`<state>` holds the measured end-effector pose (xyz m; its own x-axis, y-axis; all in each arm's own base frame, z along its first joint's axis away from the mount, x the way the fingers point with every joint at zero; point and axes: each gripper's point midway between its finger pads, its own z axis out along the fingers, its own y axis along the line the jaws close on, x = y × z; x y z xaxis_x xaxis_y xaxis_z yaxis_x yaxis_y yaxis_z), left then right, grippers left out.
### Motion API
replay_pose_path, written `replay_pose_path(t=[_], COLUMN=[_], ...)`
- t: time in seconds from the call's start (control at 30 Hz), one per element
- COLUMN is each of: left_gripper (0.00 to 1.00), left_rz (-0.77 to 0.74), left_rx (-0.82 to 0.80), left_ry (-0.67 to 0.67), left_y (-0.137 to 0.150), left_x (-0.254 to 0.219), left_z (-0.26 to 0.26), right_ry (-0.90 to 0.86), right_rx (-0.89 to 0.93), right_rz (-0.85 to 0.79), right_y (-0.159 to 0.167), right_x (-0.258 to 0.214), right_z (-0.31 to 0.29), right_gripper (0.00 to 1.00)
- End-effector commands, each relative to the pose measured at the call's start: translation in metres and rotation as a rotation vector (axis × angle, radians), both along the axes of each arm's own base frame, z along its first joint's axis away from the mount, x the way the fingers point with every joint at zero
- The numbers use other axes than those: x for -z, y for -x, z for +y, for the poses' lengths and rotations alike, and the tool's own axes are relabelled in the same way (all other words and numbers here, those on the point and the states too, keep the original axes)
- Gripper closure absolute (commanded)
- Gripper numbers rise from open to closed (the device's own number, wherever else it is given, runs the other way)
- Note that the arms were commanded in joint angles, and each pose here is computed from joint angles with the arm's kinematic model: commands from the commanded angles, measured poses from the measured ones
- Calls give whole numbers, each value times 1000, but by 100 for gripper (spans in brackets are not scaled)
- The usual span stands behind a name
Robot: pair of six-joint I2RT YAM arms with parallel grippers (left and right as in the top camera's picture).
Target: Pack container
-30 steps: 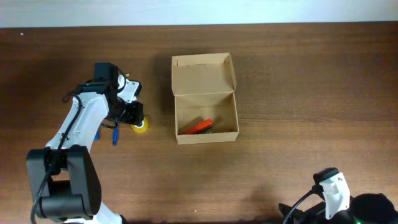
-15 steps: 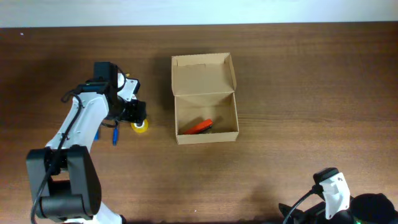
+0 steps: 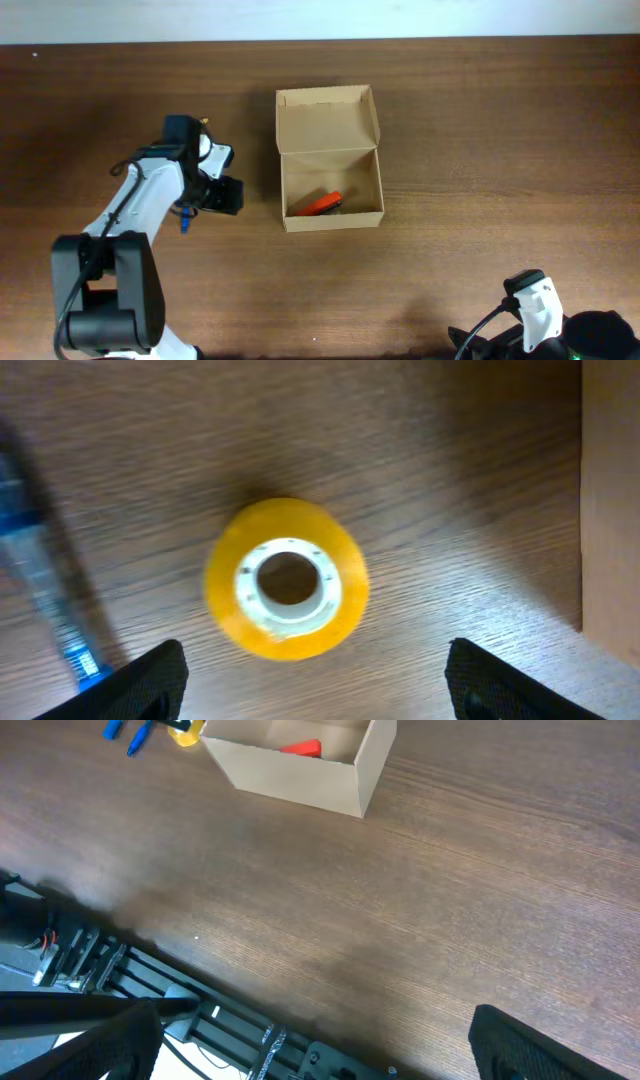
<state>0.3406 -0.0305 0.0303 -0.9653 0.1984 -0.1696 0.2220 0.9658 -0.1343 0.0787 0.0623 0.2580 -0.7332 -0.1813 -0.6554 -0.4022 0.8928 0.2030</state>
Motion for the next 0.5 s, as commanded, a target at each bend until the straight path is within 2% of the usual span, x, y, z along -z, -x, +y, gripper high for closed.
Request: replay_pose_path(t=[0.0, 0.23, 0.47], left_gripper=[18, 18, 18], left_rz=[-27, -44, -68], left_rx=[14, -36, -38], left_ry=[8, -106, -109], left_y=[1, -2, -8], left_x=[-2, 5, 4], left_z=[-6, 8, 8], right_ry=[1, 1, 1], right_rx=[-13, -13, -13], right_rz=[-1, -1, -1], right_y=[1, 1, 1], right_x=[1, 1, 1], right_z=[1, 1, 1], right_gripper=[1, 1, 1])
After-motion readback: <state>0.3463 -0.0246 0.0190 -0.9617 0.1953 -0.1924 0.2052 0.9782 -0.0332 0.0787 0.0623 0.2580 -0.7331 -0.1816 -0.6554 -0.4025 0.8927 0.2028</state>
